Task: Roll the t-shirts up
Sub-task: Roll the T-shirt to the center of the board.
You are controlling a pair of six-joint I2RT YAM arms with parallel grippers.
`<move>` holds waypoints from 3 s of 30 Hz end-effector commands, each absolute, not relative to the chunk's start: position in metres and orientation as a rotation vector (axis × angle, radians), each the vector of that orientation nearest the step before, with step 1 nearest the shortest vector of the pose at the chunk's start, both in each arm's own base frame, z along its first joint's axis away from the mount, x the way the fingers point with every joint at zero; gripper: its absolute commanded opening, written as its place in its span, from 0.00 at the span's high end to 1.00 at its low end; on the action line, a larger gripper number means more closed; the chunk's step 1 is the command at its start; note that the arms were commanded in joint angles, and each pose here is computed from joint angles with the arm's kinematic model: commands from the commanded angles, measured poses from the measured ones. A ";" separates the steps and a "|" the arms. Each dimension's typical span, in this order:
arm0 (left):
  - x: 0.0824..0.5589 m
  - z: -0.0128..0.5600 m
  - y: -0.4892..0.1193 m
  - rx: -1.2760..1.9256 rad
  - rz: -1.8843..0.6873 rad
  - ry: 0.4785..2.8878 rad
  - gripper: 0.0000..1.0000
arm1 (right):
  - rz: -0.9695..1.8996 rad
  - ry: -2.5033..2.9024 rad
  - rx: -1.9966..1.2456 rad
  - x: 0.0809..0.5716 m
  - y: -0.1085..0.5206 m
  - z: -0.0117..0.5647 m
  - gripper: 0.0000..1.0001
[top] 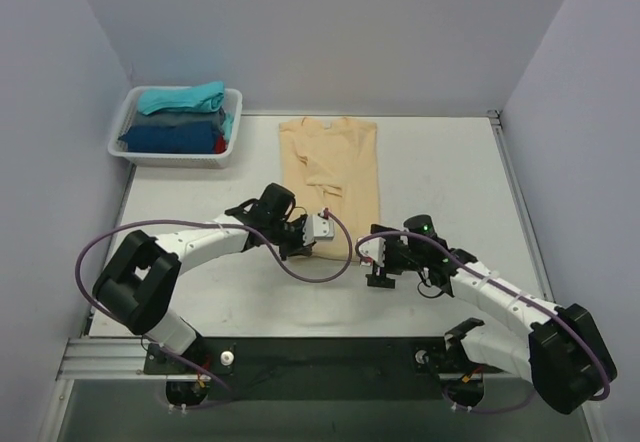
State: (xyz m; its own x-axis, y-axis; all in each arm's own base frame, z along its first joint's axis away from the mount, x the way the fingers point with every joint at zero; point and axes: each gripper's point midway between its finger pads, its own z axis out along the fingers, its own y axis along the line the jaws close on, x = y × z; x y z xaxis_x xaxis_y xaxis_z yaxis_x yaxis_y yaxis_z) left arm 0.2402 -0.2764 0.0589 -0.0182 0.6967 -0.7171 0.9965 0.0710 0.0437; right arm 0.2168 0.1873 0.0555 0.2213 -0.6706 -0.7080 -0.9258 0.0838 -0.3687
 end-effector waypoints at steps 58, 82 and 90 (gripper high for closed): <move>0.313 0.058 -0.269 1.565 -1.487 2.253 1.00 | 1.455 2.418 -1.523 0.264 0.194 0.063 0.83; 0.307 0.062 -0.245 1.487 -1.428 2.242 1.00 | 1.670 2.571 -1.253 0.304 0.203 0.076 0.81; 0.302 0.067 -0.240 1.438 -1.348 2.274 1.00 | 1.678 2.473 -1.309 0.302 0.221 0.093 0.81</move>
